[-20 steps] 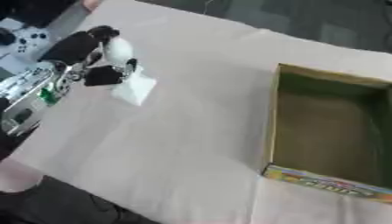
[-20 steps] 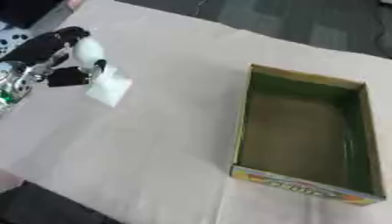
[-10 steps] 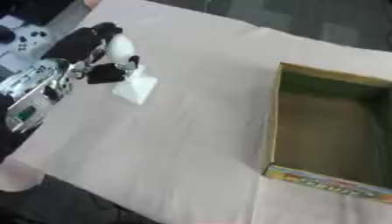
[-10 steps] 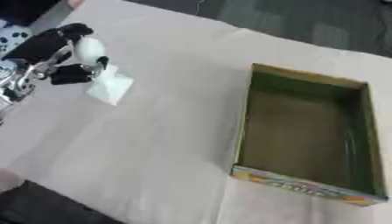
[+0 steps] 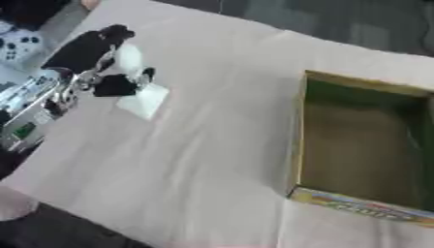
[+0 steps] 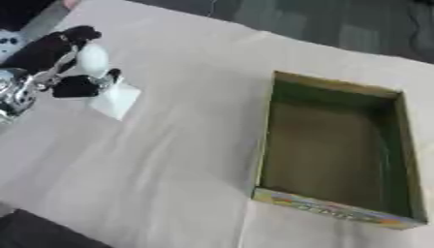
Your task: Pick up objects on the table and place them in the box.
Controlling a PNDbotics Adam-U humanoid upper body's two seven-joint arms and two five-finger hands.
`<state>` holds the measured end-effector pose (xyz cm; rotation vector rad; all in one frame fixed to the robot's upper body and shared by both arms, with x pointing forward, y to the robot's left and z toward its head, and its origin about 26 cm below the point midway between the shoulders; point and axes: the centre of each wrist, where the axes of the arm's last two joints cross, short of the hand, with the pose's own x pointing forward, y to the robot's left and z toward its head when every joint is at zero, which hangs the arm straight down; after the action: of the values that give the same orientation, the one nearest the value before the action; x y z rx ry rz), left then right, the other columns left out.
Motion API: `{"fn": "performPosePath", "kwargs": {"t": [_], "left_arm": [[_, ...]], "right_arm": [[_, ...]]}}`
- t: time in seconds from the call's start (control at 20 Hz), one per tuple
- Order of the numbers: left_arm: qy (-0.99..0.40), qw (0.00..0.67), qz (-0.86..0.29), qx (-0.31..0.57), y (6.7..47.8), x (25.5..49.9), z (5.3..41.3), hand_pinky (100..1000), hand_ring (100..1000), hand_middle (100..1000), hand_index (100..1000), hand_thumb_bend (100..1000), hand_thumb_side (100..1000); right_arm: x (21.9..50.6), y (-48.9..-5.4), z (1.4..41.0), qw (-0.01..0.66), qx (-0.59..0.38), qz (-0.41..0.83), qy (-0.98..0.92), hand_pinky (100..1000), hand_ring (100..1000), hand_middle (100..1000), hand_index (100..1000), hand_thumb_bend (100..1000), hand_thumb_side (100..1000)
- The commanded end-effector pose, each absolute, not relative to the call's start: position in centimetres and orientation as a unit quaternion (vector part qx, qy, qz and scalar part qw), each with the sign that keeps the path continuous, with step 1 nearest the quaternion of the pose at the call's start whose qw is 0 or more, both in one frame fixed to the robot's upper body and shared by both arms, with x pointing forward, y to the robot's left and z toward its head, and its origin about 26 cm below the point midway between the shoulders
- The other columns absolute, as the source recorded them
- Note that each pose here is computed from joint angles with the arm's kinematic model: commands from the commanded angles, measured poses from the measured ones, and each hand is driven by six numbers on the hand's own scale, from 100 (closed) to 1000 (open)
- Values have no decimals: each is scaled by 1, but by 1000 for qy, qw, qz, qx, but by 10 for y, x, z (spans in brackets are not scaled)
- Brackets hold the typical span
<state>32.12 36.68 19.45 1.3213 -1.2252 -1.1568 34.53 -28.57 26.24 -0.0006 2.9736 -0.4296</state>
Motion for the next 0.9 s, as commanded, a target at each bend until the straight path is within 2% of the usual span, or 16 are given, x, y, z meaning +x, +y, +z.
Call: {"fn": "performPosePath", "kwargs": {"t": [0.05,0.1,0.15,0.25,0.3,0.35,0.45,0.5,0.6,0.65,0.7,0.85,0.9], "left_arm": [[-485,493,-488,533,371,321,197,905,897,1000,1000,394,661],[-479,502,-490,528,371,322,196,825,874,1000,1000,388,630],[-473,511,-492,523,371,322,195,675,759,1000,1000,380,583],[-464,525,-496,513,371,323,193,460,660,999,1000,327,483],[-459,531,-497,510,371,323,192,555,704,1000,1000,362,538],[-455,536,-498,507,371,324,192,274,570,948,1000,204,368],[-441,553,-500,500,372,325,188,151,500,876,998,100,270],[-436,559,-500,498,371,325,187,100,454,818,962,100,241],[-430,566,-498,496,370,326,185,100,363,701,850,100,270],[-428,568,-496,498,370,326,185,100,315,613,756,100,361],[-427,570,-494,499,370,326,183,100,286,565,678,100,409],[-426,578,-490,494,369,326,179,100,126,349,444,100,440],[-427,578,-490,493,369,326,178,100,100,229,366,100,437]], "right_arm": [[343,-287,273,91,4,-155,984,440,367,389,534,100,1000],[343,-287,274,92,3,-155,984,440,367,389,534,100,1000],[343,-287,274,92,3,-155,984,440,367,389,534,100,1000],[343,-287,274,92,2,-156,983,440,367,389,534,100,1000],[343,-287,274,92,2,-156,983,440,367,389,534,100,1000],[343,-287,274,92,2,-156,983,440,367,389,534,100,1000],[343,-286,274,93,1,-156,983,440,367,389,534,100,1000],[343,-286,274,93,1,-157,983,440,367,389,534,100,1000],[343,-286,274,93,1,-157,983,440,367,389,534,100,1000],[343,-286,274,93,1,-157,983,440,367,389,534,100,1000],[343,-286,274,93,1,-157,983,440,367,389,534,100,1000],[343,-286,274,93,0,-157,983,440,367,389,534,100,1000],[343,-286,274,93,0,-157,983,439,367,389,534,100,1000]]}}
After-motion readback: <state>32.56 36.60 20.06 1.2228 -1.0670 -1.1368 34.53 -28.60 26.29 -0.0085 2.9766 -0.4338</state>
